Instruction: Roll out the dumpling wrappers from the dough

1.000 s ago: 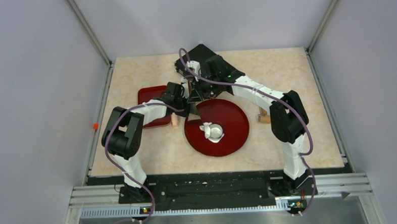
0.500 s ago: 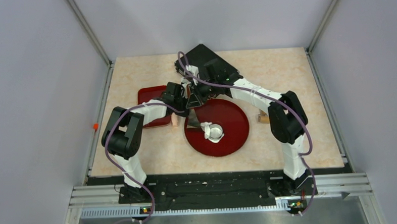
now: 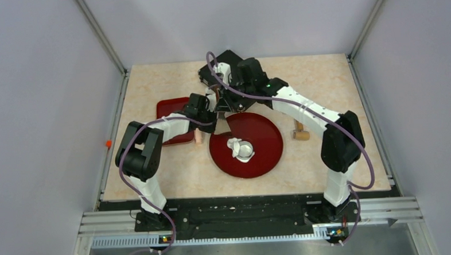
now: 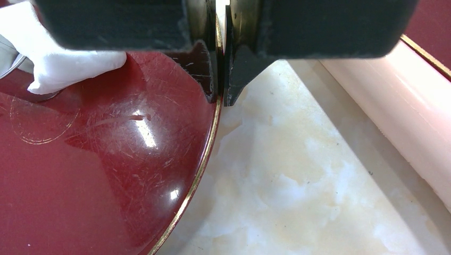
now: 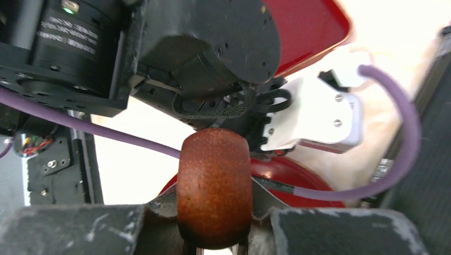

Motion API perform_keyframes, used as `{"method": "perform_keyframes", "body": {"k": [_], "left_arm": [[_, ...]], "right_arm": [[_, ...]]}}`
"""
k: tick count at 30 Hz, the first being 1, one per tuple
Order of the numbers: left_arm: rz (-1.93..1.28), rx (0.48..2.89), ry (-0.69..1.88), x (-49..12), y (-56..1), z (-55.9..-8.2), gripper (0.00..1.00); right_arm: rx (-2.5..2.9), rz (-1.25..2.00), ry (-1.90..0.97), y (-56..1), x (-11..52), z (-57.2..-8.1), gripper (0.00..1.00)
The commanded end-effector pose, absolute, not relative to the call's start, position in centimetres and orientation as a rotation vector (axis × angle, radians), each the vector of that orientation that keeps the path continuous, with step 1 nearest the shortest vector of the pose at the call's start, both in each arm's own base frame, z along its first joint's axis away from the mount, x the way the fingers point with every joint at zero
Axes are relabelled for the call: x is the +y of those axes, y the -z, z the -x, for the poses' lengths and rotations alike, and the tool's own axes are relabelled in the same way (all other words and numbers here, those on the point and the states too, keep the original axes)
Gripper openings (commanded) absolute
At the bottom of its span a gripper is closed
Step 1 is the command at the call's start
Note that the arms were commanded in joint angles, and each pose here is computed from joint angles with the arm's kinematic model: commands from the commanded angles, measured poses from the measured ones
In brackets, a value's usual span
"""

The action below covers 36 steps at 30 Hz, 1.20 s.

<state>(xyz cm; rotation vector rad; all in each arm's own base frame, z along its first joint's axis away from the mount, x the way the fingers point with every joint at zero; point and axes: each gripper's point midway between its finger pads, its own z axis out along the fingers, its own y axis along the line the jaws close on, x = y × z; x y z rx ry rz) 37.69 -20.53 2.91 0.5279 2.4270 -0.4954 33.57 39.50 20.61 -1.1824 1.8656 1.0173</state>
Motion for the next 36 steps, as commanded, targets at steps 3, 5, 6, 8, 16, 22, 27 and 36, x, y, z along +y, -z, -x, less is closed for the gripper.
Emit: {"method": "perform_keyframes", "body": {"k": [3,5,6,8,16,22,27,36], "left_arm": [[-0.503,2.367,0.438,-19.9,-4.2,-38.9,0.0],[-0.502,2.367,0.438,-19.8,-4.2,-38.9,0.0],[-0.501,2.368,0.437,-19.8,-4.2,-38.9,0.0],[-0.501,2.367,0.438,-19.8,-4.2,-38.9,0.0],[-0.497,2.36,0.447,-19.9,-4.4,-38.8,0.0],[-0.49,2.358,0.452,-19.8,-4.5,-38.9,0.0],[-0.485,2.359,0.458,-19.7,-4.5,-38.9,0.0],[-0.483,2.354,0.468,-19.7,-4.7,-38.9,0.0]], "right_arm": [[1.701,1.068,-0.743,-27.3,36.8,-38.0,0.0],[1.717,1.038,-0.722,-26.2,36.0,-38.9,0.0],[1.725,1.025,-0.719,-25.6,35.7,-39.3,0.0],[1.744,0.993,-0.722,-24.2,35.0,-40.3,0.0],[1.773,0.922,-0.743,-21.0,33.9,-42.5,0.0],[1.819,0.882,-0.804,-19.5,34.2,-42.2,0.0],[1.911,0.832,-0.87,-17.0,34.5,-41.6,0.0],[1.99,0.804,-0.995,-16.2,35.1,-39.9,0.0]]}}
